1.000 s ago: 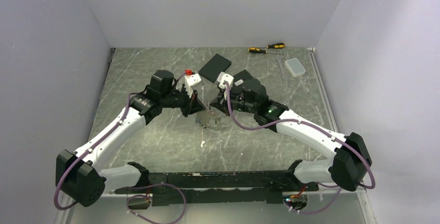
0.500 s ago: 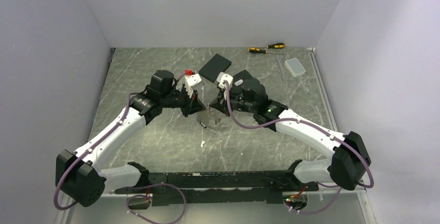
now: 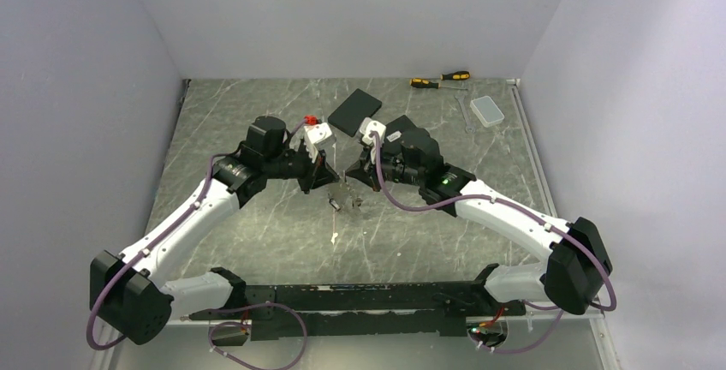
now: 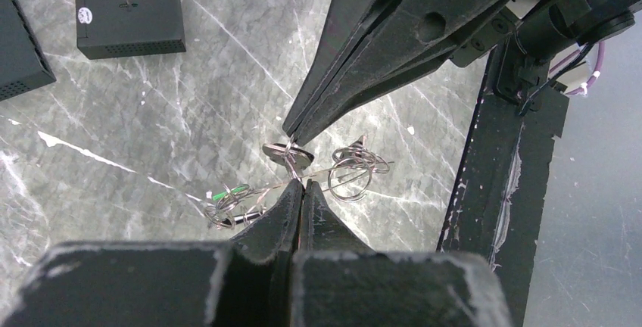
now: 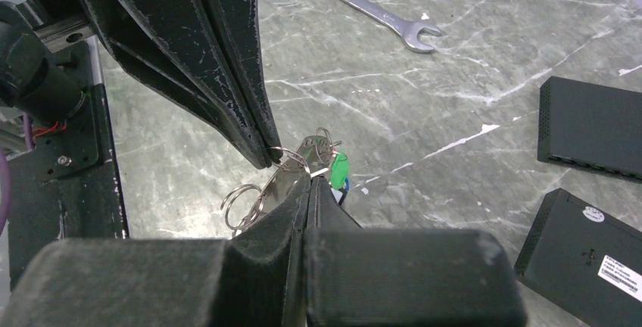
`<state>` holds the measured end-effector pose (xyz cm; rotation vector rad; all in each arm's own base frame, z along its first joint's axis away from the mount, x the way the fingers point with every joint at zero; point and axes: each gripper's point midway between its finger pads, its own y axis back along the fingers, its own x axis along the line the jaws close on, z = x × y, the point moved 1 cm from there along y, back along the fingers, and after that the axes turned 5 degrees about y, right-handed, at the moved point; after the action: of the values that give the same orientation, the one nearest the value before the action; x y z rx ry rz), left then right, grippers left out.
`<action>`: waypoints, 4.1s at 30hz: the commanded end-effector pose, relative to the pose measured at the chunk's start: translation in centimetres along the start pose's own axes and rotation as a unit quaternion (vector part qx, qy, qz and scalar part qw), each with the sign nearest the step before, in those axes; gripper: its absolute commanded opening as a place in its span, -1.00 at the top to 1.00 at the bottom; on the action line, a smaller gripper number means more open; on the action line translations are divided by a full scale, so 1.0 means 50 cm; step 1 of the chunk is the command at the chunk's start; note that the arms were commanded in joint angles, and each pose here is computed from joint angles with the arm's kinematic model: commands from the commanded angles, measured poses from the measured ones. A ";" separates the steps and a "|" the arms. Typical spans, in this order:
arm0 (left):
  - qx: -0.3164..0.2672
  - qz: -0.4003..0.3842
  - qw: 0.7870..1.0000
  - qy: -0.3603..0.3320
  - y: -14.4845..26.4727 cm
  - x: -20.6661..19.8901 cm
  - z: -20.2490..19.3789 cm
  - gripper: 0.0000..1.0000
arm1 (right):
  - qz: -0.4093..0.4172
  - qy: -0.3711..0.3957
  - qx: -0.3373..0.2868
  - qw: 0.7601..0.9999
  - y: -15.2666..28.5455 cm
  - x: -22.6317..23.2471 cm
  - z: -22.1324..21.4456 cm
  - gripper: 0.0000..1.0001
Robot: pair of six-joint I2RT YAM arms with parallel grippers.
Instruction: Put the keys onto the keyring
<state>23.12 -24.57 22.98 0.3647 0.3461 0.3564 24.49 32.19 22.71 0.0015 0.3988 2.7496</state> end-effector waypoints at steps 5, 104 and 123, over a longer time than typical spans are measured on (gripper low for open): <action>-0.057 -0.021 0.997 -0.057 0.023 -0.035 0.071 1.00 | -0.022 0.000 -0.032 0.999 0.014 -0.025 0.045 1.00; -0.072 -0.091 0.988 -0.098 0.036 -0.092 0.073 1.00 | 0.145 0.059 -0.136 0.978 0.043 0.045 0.097 0.45; -0.073 -0.095 0.988 -0.101 0.037 -0.096 0.074 1.00 | 0.128 0.053 -0.126 0.982 0.032 0.029 0.087 0.46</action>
<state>20.98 -25.20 25.97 0.2864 0.2194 0.2306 21.58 32.08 25.12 -0.0622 0.1422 3.0767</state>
